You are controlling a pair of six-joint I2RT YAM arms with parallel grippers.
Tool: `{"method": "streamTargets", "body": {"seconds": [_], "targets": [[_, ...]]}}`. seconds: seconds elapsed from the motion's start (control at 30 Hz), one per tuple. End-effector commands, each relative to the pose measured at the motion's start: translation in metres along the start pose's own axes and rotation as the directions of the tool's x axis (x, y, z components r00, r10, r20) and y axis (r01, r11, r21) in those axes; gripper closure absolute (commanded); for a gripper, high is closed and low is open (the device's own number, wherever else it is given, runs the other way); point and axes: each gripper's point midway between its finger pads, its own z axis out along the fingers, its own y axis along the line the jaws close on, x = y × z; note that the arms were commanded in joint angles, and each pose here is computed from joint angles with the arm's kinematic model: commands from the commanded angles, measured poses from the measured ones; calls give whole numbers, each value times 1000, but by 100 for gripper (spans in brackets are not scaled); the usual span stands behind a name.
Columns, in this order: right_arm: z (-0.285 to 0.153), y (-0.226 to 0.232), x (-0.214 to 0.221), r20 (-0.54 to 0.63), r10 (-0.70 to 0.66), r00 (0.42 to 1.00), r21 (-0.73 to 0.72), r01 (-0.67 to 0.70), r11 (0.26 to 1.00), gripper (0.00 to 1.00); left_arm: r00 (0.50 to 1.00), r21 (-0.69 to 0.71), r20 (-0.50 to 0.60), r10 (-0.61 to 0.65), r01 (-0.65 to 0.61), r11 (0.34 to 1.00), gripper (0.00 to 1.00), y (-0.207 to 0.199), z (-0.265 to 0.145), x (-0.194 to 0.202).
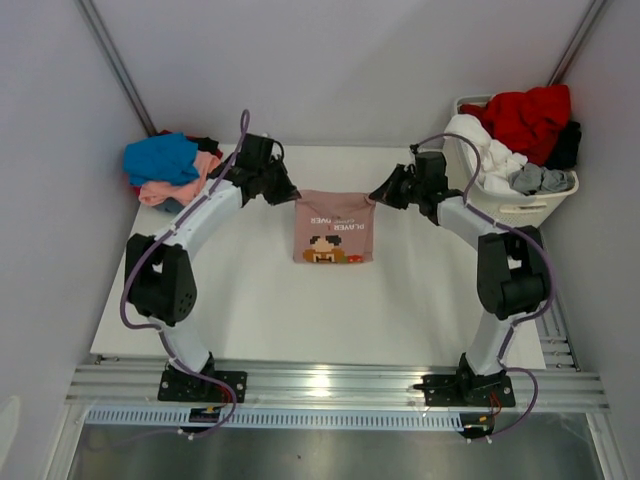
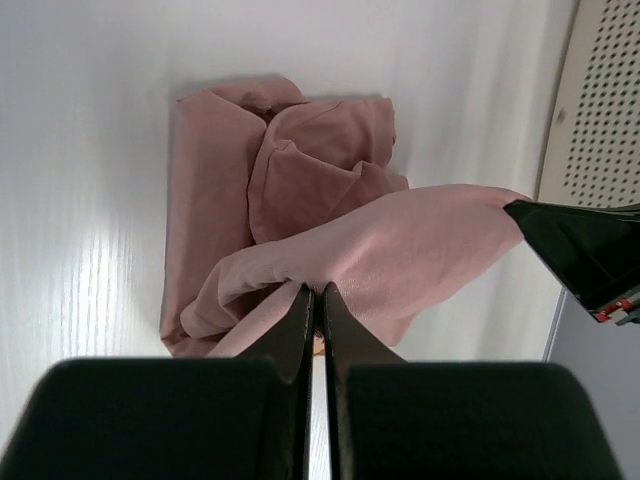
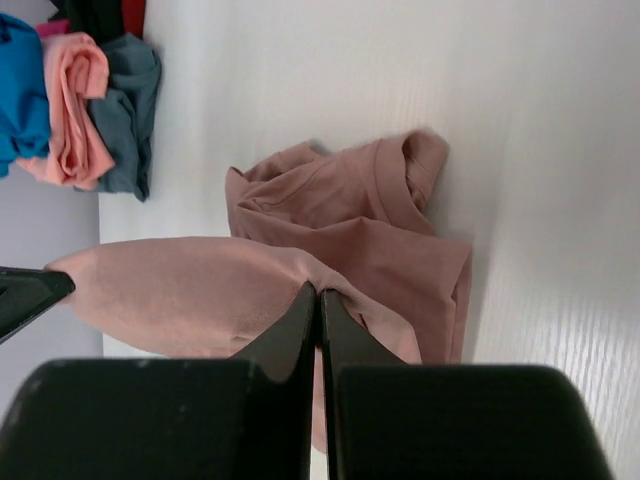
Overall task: Fold and stack the t-shirts
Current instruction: Fold the long partially folded tshirt into a neat square
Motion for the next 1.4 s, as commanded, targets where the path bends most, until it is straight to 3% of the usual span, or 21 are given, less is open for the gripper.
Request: {"method": "streamTargets", "body": {"seconds": [0.0,0.3,0.67,0.73,0.83,0.93,1.13,1.2,1.37], "targets": [[14,10,-36,73,-2,997,-44,5,999,100,998,48,68,-1,-2,999,100,-14,4,-36],[73,-10,-43,26,19,999,-42,-18,999,100,998,14,-41,-53,53,998,99,2,63,-30],[118,-26,-61,37,-20,999,-17,20,1000,100,995,31,-13,-103,104,994,97,5,115,-68],[129,-30,-60,18,-18,1000,-13,19,1000,96,993,44,-7,-118,119,992,93,9,124,-75],[140,-37,-59,9,-46,999,14,46,999,65,991,44,-3,-133,133,990,81,17,135,-84],[139,-34,-62,33,-101,994,32,100,995,54,989,20,-4,-149,149,989,63,25,136,-88],[111,-6,-83,150,-232,961,24,231,973,48,991,46,91,-93,89,995,55,13,102,-109],[88,21,-101,220,-269,937,-10,278,960,46,990,75,115,-85,77,994,54,7,81,-107],[61,53,-103,245,-307,920,-39,325,945,45,989,145,129,-66,47,988,54,-3,55,-90]]}}
